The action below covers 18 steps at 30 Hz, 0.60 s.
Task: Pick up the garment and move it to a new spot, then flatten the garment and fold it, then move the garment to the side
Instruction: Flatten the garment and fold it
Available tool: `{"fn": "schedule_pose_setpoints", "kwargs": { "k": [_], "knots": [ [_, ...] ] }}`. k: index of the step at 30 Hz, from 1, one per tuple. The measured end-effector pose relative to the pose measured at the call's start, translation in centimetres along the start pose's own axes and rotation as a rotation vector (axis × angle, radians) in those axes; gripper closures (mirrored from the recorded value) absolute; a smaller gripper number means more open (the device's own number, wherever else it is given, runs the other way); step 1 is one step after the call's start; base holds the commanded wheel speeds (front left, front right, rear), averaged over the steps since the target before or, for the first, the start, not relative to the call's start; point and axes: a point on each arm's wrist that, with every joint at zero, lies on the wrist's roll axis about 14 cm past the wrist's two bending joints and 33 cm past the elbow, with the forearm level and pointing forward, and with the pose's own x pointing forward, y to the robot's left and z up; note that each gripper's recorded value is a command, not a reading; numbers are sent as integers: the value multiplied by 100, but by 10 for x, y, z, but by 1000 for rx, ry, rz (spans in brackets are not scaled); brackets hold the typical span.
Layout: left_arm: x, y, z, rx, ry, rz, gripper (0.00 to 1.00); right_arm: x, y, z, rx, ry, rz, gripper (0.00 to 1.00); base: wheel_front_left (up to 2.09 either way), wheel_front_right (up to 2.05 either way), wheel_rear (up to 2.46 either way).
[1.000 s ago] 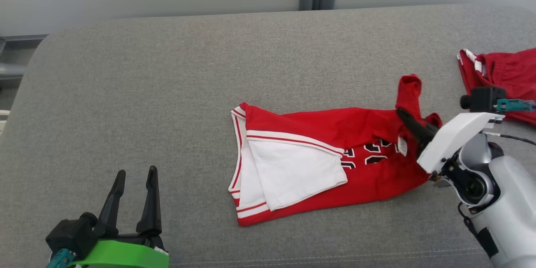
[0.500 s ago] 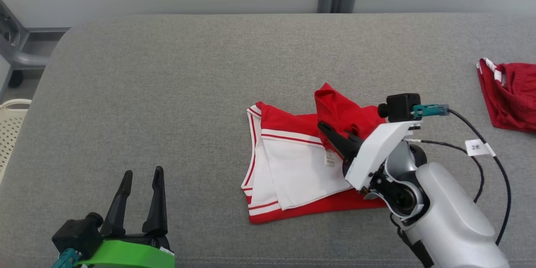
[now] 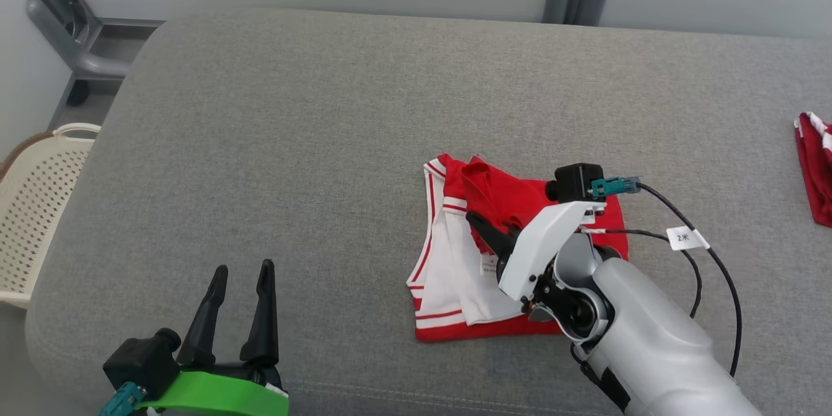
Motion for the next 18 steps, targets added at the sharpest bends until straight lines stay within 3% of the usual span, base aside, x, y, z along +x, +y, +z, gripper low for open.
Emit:
{"fn": "schedule_pose_setpoints", "kwargs": {
  "k": [8,9,10,11,12,18],
  "knots": [
    [-8,6,1,-7,-10,27,0,14,5,-19,6,47,4,100,0,0,0],
    [-8,7,1,-7,-10,29,0,15,5,-19,5,44,0,91,0,0,0],
    [-9,7,1,-7,-10,28,0,16,3,-20,4,45,-6,67,0,0,0],
    [-9,7,1,-7,-11,30,0,16,3,-20,2,42,-10,29,0,0,0],
    [-10,7,1,-6,-11,29,0,17,2,-20,-3,41,-13,0,0,0,0],
    [-10,6,1,-6,-12,22,0,21,18,-11,-16,13,26,0,0,0,0]
  ]
}}
